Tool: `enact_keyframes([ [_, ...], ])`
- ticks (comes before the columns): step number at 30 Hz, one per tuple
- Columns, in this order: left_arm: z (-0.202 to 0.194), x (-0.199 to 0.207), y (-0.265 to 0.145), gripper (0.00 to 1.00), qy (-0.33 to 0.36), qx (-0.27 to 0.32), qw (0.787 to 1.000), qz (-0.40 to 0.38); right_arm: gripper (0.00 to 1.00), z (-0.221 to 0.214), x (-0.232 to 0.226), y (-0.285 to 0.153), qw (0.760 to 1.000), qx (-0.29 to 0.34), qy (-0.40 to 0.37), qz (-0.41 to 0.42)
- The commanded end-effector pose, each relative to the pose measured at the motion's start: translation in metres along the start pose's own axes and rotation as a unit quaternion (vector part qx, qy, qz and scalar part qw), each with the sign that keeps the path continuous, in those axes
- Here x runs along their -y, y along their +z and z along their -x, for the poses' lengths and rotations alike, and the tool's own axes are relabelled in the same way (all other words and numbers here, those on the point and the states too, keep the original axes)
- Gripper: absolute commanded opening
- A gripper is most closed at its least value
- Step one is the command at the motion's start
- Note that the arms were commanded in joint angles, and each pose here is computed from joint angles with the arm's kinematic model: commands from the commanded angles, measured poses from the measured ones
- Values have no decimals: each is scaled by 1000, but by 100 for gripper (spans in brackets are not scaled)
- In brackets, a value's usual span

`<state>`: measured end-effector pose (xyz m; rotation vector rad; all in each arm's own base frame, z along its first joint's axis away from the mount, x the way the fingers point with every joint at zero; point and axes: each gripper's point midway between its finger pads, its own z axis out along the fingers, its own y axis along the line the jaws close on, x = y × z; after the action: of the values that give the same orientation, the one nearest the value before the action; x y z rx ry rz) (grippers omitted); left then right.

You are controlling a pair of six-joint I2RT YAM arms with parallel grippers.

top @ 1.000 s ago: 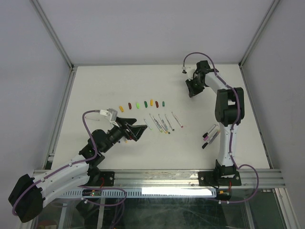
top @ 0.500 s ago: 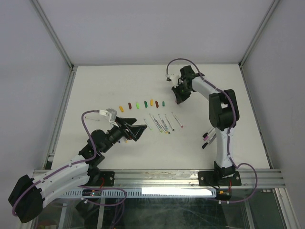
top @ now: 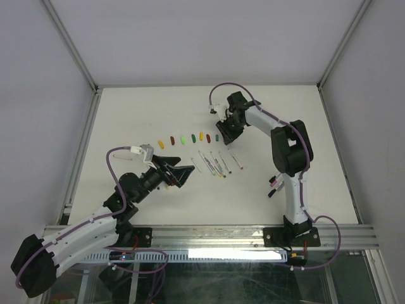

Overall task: Open the pen caps
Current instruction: Move the pen cap to the center of the board, then pick up the pen from the center of the board.

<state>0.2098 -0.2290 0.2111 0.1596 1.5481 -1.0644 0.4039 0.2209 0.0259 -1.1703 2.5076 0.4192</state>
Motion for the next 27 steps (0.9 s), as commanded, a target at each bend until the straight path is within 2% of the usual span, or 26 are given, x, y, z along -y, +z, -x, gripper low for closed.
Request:
enact_keyframes([
  [1,8,4,-1,99,-5,14,1000,-9,39,18,-2,-28,999,34,-6,-11],
  [6,10,5,-1,99,-3,16,1000,-11,44,32,-8,-66,997,77,-29,-15],
  [9,12,6,-2,99,-3,18,1000,-11,44,28,-20,-92,992,107,-61,12],
  [15,12,6,-4,99,0,19,1000,-11,42,-25,-23,-142,975,124,-171,62],
  [19,13,7,-4,99,-1,21,1000,-13,40,-78,-10,-172,953,107,-270,81],
  [22,13,7,-3,99,-2,21,1000,-16,44,-123,6,-180,916,71,-385,82],
  [27,9,9,0,99,-6,14,1000,-22,44,-173,32,-165,883,-20,-460,95],
])
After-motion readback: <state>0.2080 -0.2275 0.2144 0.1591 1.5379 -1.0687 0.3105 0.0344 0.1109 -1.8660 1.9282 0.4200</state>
